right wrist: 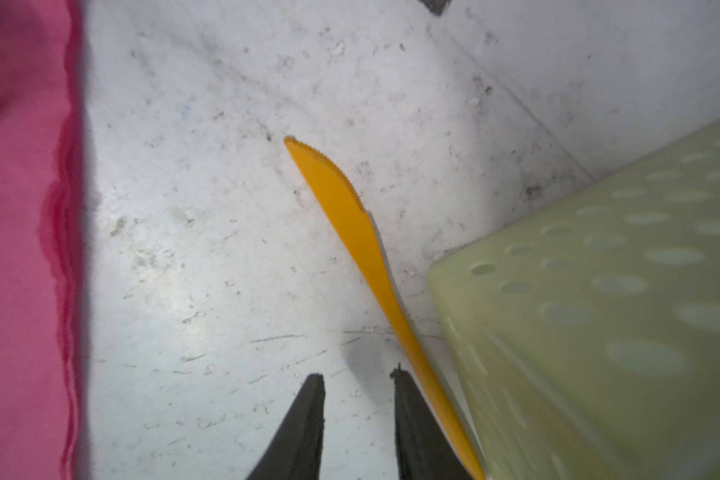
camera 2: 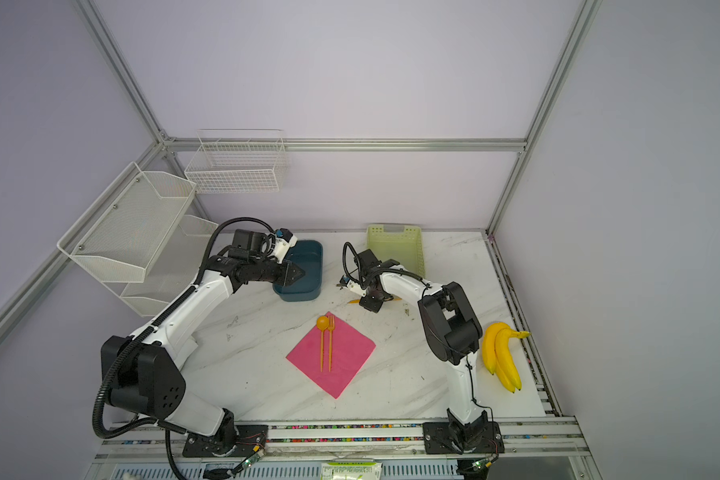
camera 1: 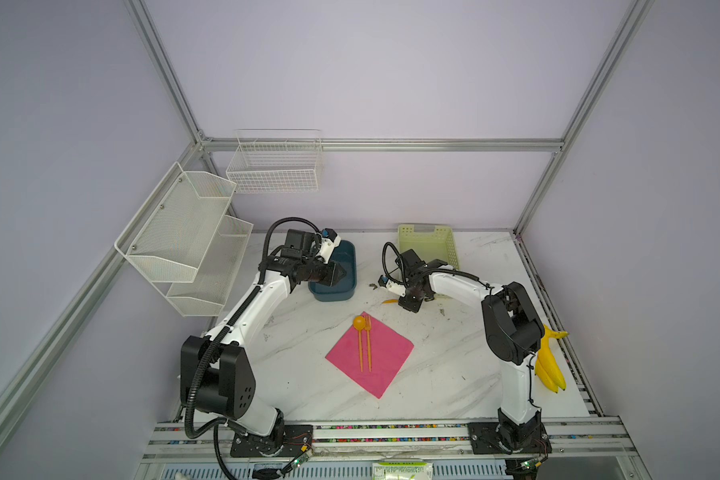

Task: Place the utensils on the paper napkin and roll it up

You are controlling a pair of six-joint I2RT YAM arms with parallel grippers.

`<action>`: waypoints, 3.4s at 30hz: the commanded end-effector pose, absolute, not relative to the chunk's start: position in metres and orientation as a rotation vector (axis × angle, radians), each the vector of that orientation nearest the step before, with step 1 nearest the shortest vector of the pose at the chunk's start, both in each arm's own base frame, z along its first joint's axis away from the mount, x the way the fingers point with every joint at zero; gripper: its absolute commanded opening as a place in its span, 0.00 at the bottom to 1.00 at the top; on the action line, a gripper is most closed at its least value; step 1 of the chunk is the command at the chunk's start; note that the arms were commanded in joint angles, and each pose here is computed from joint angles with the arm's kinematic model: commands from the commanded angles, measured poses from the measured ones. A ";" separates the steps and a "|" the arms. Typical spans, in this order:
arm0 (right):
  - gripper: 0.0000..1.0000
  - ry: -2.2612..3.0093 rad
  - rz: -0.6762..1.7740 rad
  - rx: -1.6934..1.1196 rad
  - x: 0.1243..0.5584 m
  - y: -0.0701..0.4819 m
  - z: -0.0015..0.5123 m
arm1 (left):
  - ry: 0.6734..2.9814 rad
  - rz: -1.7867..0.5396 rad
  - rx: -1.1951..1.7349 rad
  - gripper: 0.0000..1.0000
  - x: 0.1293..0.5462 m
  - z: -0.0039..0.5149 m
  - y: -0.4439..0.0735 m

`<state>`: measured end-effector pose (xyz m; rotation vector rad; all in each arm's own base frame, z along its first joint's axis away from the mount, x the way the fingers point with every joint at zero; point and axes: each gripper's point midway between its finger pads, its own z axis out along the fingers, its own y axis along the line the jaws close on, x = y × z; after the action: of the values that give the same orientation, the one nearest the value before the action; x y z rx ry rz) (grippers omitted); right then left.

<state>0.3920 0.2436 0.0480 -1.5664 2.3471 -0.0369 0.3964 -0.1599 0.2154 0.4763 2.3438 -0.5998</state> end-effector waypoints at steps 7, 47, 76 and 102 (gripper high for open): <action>0.39 2.312 -0.100 -1.693 0.406 0.234 0.033 | 2.313 -0.592 0.517 0.32 0.395 0.213 -0.157; 0.32 2.776 0.140 -1.264 0.316 0.204 0.022 | 2.321 -0.604 0.526 0.31 0.396 0.209 -0.157; 0.00 2.432 0.466 -0.956 0.342 0.265 0.122 | 2.199 -0.814 0.526 0.31 0.388 0.236 -0.180; 0.00 1.403 1.273 -0.946 0.257 0.316 0.411 | 1.286 -1.267 0.781 0.39 0.293 0.435 -0.231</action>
<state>0.2752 0.3159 0.3897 -0.8952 1.5151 1.2149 0.3168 -0.2248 0.4105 0.6993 1.4077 -1.2409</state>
